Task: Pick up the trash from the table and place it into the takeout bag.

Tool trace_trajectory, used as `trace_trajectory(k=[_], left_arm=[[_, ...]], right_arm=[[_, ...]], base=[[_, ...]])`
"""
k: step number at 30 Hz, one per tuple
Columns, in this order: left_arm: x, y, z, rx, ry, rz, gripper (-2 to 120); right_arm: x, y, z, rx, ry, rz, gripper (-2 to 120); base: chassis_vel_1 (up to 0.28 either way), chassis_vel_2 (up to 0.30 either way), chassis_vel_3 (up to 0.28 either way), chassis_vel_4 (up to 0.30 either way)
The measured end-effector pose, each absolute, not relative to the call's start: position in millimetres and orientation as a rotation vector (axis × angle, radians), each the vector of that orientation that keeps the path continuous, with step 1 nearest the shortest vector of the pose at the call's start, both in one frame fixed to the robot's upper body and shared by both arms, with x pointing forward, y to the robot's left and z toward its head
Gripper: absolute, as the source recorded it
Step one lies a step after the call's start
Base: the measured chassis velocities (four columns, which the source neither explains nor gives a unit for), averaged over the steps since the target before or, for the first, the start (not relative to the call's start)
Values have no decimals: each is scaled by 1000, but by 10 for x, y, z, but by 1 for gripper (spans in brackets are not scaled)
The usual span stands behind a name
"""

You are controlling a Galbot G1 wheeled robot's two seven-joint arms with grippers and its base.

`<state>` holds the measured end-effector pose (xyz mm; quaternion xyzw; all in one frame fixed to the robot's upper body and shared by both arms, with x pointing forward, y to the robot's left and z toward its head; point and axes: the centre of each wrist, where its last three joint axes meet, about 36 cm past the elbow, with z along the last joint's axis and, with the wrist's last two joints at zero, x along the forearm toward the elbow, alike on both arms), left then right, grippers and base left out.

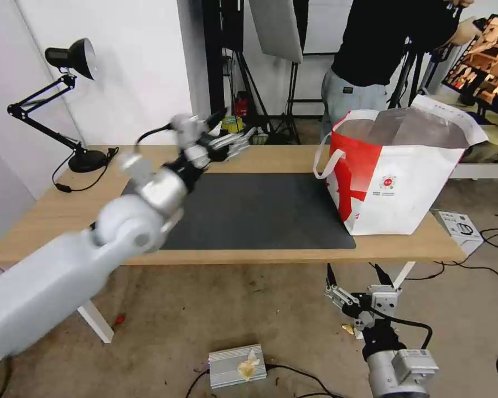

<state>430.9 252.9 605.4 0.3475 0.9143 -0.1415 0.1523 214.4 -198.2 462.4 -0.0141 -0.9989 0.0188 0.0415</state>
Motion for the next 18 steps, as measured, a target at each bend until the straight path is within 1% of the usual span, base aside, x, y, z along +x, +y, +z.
trace_trajectory(k=[1,2,4,8,14,18], left_arm=[[4309,2529,6054,997,2624,-406,100],[4137,2617,6025,973,2627,-400,100],[4090,2636,6010,967,2628,-398,100],[3734,2707,5914,920,2621,-398,100],[3512,2718,5810,844,2619,-396,100],[3420,2628,5666,721,2620,-340,100]], right_arm=[[2144,-1982,4624,-43,-3058,58,100],[2144,-1982,4624,-43,-3058,58,100],[2144,-1982,4624,-43,-3058,58,100],[2144,-1982,4624,-43,-3058,58,100],[2144,-1982,4624,-43,-3058,58,100],[2144,-1982,4624,-43,-3058,58,100]], base=[[0,0,0,0],[0,0,0,0],[0,0,0,0],[0,0,0,0],[0,0,0,0],[0,0,0,0]])
